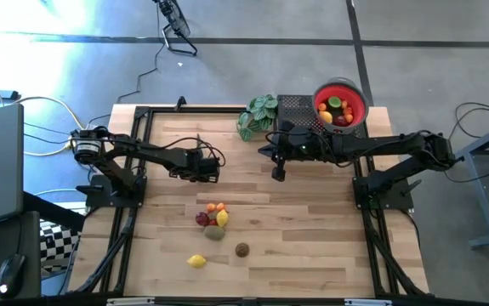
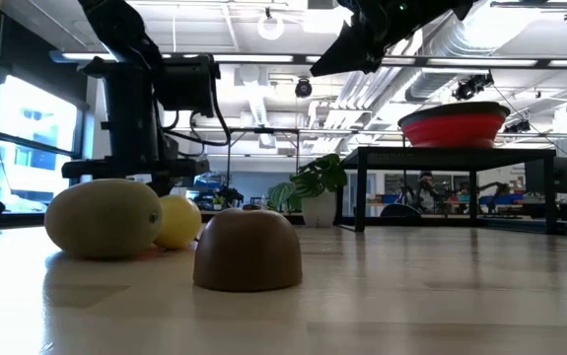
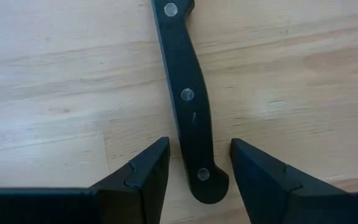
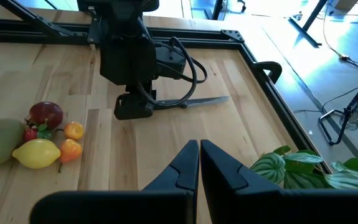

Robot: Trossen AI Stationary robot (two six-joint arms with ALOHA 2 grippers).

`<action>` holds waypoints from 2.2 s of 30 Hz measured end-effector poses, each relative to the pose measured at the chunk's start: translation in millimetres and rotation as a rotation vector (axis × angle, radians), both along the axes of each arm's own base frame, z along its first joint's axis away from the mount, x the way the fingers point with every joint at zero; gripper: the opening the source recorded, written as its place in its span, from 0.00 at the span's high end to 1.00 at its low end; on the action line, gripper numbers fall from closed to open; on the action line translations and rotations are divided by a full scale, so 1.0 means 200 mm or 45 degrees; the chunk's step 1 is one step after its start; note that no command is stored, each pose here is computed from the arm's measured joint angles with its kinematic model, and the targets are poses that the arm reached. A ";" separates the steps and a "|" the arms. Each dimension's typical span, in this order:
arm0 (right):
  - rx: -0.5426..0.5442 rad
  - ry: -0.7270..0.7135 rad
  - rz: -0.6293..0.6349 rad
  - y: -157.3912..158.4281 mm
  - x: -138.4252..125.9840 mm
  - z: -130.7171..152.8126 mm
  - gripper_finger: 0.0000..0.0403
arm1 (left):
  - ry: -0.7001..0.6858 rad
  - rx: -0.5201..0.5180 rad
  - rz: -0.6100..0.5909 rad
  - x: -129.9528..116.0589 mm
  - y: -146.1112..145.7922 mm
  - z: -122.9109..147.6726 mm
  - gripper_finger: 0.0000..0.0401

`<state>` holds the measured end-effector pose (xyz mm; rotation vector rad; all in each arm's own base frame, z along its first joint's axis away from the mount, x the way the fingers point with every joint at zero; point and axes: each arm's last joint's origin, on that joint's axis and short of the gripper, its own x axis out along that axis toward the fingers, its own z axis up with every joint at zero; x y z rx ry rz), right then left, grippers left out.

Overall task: Pick & Place Fruit
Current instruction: Put the black knife on the shelf

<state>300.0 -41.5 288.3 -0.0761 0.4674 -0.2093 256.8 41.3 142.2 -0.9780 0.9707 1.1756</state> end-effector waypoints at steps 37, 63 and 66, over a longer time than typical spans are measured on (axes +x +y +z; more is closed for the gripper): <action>0.002 0.022 0.001 0.00 0.00 -0.01 0.98 | 0.002 -0.024 -0.069 0.00 0.00 0.01 0.83; -0.017 -0.004 -0.030 0.00 0.00 0.01 0.98 | -0.534 0.567 -0.484 -0.16 0.00 0.59 0.83; -0.017 -0.012 -0.030 0.00 0.00 0.01 0.98 | -0.604 0.665 -0.552 -0.18 0.00 0.66 0.83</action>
